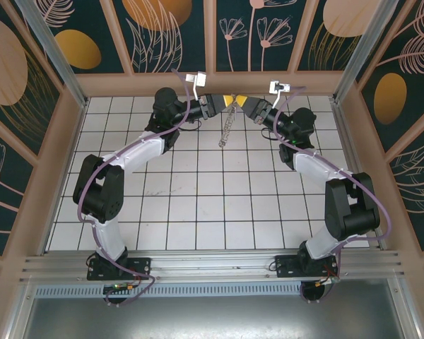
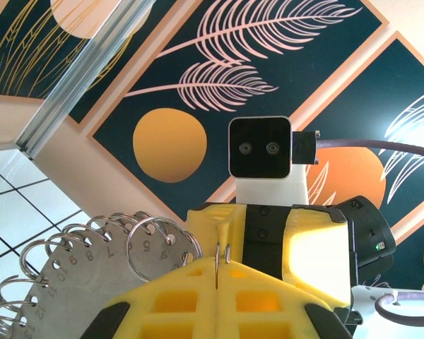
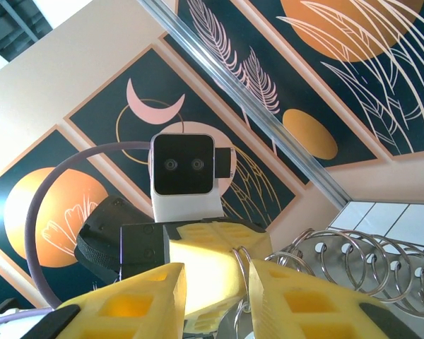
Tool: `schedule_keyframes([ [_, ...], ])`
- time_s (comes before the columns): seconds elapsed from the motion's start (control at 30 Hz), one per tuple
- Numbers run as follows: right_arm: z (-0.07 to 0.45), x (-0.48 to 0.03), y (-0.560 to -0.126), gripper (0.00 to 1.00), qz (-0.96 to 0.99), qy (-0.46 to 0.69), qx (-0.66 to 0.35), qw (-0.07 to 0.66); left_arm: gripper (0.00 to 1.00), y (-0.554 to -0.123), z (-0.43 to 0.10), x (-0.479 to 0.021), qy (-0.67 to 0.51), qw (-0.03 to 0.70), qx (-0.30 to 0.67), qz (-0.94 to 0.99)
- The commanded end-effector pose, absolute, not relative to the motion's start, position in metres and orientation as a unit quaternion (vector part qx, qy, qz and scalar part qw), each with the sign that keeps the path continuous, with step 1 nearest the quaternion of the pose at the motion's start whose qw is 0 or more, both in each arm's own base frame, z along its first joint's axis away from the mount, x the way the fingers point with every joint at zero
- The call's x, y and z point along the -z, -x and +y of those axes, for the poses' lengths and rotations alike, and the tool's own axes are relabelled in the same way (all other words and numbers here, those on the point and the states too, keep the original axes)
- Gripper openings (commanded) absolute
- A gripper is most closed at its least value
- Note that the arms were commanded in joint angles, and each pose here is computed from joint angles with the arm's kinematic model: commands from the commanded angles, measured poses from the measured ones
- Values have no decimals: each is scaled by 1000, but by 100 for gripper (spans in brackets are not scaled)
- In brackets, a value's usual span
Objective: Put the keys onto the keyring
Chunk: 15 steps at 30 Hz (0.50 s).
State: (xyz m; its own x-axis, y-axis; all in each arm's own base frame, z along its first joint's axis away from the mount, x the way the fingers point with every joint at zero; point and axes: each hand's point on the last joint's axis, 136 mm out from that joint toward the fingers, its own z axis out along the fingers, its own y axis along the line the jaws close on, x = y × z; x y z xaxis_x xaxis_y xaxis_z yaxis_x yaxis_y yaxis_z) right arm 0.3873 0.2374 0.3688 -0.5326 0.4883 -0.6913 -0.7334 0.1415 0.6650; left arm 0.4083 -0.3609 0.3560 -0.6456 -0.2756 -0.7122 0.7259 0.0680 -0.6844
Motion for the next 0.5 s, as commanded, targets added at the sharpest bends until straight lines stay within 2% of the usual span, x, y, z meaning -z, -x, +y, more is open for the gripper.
schedule_keyframes([
  [0.0, 244, -377, -374, 30, 576, 136, -651, 476, 0, -403, -361, -387, -197, 406, 664, 596],
  [0.3, 244, -371, -369, 26, 586, 137, -637, 482, 0, -404, -361, -384, -196, 405, 663, 598],
  [0.47, 245, -371, -364, 33, 595, 143, -617, 495, 0, -402, -361, -384, -205, 407, 660, 597],
])
